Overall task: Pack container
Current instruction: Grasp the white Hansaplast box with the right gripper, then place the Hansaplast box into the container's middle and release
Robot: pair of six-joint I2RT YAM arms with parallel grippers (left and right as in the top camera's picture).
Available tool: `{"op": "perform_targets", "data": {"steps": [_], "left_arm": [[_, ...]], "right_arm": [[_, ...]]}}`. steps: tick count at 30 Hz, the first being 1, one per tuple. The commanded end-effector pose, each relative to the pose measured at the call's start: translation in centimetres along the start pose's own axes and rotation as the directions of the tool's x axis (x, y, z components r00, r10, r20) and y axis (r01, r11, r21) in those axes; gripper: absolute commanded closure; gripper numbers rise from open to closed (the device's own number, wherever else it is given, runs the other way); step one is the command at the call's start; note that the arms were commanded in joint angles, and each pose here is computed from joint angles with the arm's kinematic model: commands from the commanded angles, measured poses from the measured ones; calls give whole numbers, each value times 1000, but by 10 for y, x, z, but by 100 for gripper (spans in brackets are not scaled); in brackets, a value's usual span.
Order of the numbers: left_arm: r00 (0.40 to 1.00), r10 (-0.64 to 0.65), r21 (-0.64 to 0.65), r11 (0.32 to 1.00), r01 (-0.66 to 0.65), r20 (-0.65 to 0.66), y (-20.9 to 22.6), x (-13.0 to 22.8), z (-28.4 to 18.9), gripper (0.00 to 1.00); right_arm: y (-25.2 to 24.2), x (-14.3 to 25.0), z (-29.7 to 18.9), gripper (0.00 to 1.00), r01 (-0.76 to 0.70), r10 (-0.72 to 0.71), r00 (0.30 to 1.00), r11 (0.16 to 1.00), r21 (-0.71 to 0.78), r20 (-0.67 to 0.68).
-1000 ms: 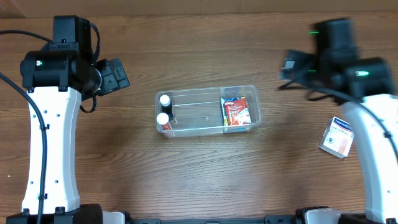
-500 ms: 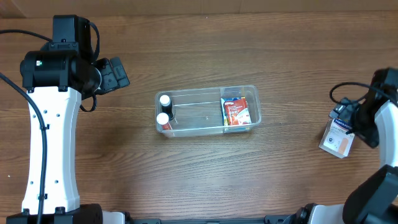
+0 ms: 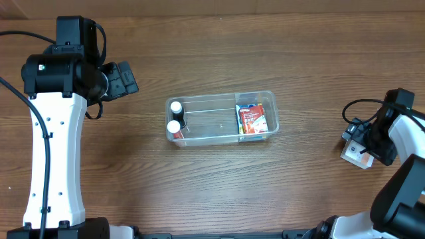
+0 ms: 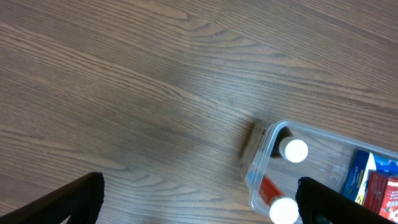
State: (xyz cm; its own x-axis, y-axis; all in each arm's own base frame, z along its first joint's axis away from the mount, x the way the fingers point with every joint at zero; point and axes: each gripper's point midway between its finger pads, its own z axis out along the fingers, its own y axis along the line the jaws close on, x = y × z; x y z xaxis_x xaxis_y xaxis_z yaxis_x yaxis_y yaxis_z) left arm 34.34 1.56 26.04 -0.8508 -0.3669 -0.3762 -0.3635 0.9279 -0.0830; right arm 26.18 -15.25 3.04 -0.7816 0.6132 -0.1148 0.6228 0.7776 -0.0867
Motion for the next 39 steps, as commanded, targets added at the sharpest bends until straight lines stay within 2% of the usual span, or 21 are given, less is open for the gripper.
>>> {"op": "perform_targets", "data": {"steps": [1, 4, 11, 13, 15, 18, 21, 26, 29, 33, 37, 39], "left_arm": [[1000, 15, 8, 1000, -15, 20, -1, -5, -4, 0], [1000, 15, 8, 1000, -15, 20, -1, -5, -4, 0], [1000, 15, 7, 1000, -15, 16, -1, -5, -4, 0], [1000, 15, 6, 1000, -15, 16, 0, -4, -4, 0], [1000, 15, 6, 1000, -15, 16, 0, -4, -4, 0], [1000, 16, 7, 1000, -16, 16, -1, -4, -4, 0], [1000, 14, 6, 1000, -14, 18, 0, -5, -4, 0], [1000, 15, 8, 1000, -15, 16, -1, -4, -4, 0], [1000, 15, 12, 1000, -16, 15, -2, -4, -4, 0], [1000, 16, 10, 1000, -16, 10, -1, -3, -4, 0], [1000, 16, 10, 1000, -16, 10, -1, -3, -4, 0], [1000, 16, 9, 1000, -16, 7, -1, -2, -4, 0]], "right_arm": [[3, 9, 23, 0, -1, -1, 997, 1000, -21, -74], [9, 13, 30, 1, 19, -24, 995, 998, -55, -102], [17, -4, 17, 26, 9, -15, 997, 996, -89, -71], [19, -15, 3, 27, -17, 12, 998, 995, -99, -55], [23, -26, -16, 27, -38, 34, 999, 991, -125, -36], [37, -47, -71, 25, -20, 30, 999, 977, -212, 44], [70, -52, -147, 25, 94, -39, 982, 949, -300, 184], [132, -13, -231, 31, 361, -227, 900, 866, -345, 373], [179, 31, -266, 32, 541, -351, 810, 757, -367, 470], [238, 95, -279, 31, 687, -486, 718, 608, -398, 498], [280, 133, -271, 30, 746, -563, 665, 527, -406, 491], [299, 146, -257, 30, 734, -581, 679, 533, -420, 449]]}}
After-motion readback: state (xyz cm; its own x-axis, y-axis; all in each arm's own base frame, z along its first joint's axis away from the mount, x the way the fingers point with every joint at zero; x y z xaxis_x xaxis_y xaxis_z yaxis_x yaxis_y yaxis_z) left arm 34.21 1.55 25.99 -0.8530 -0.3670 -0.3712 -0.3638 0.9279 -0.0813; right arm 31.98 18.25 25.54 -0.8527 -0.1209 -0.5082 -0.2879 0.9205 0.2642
